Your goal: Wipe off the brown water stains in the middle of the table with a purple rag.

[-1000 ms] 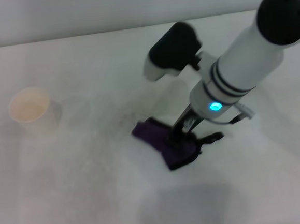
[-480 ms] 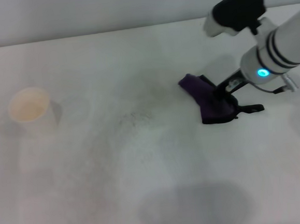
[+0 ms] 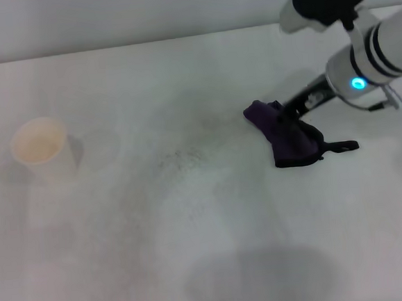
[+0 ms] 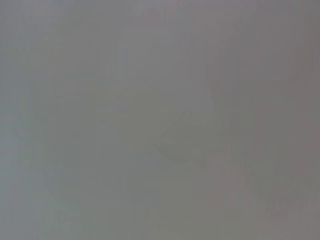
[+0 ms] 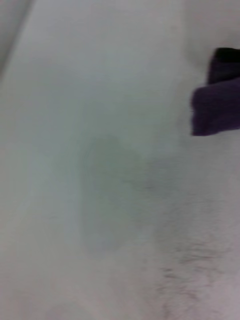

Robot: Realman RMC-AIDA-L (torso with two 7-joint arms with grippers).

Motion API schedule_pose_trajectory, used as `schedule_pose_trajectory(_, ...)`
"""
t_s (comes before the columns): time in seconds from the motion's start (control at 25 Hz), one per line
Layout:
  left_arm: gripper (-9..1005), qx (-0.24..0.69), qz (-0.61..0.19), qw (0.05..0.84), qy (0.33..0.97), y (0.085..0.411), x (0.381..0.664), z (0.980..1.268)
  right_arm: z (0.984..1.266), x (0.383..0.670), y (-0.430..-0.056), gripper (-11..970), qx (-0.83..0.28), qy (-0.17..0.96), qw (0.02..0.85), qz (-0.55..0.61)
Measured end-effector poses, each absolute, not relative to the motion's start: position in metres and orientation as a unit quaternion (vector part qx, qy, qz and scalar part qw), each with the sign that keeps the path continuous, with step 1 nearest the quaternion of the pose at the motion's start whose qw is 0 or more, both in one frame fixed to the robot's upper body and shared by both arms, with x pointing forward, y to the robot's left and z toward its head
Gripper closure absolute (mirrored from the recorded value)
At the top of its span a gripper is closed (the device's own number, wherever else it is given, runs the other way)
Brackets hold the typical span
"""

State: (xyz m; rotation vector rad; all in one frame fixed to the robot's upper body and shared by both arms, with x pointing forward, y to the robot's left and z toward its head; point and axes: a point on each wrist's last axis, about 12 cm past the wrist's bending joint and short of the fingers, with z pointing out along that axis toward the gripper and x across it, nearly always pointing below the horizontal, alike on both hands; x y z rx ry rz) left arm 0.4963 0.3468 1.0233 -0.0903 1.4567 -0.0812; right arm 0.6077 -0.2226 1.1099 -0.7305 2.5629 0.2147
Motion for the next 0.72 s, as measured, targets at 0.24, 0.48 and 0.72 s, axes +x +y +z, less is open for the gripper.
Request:
schedule_pose_trajectory(0.24,122,-0.051,-0.032,0.745,0.665,0.349,0.494,1.023,1.132,0.61,-0.226,552,-0.272,0.91,0.3,0.087)
schedule_pose_trajectory(0.48,123,-0.059,-0.028,0.745,0.664,0.351,0.492,1.022,1.136,0.615,-0.251,295,-0.211,0.868,0.407,0.191)
schedule_pose_trajectory(0.72,122,-0.063,-0.027,0.742,0.667,0.351,0.49,1.02,1.103,0.595,-0.279,83,-0.132,0.753,0.557,0.323)
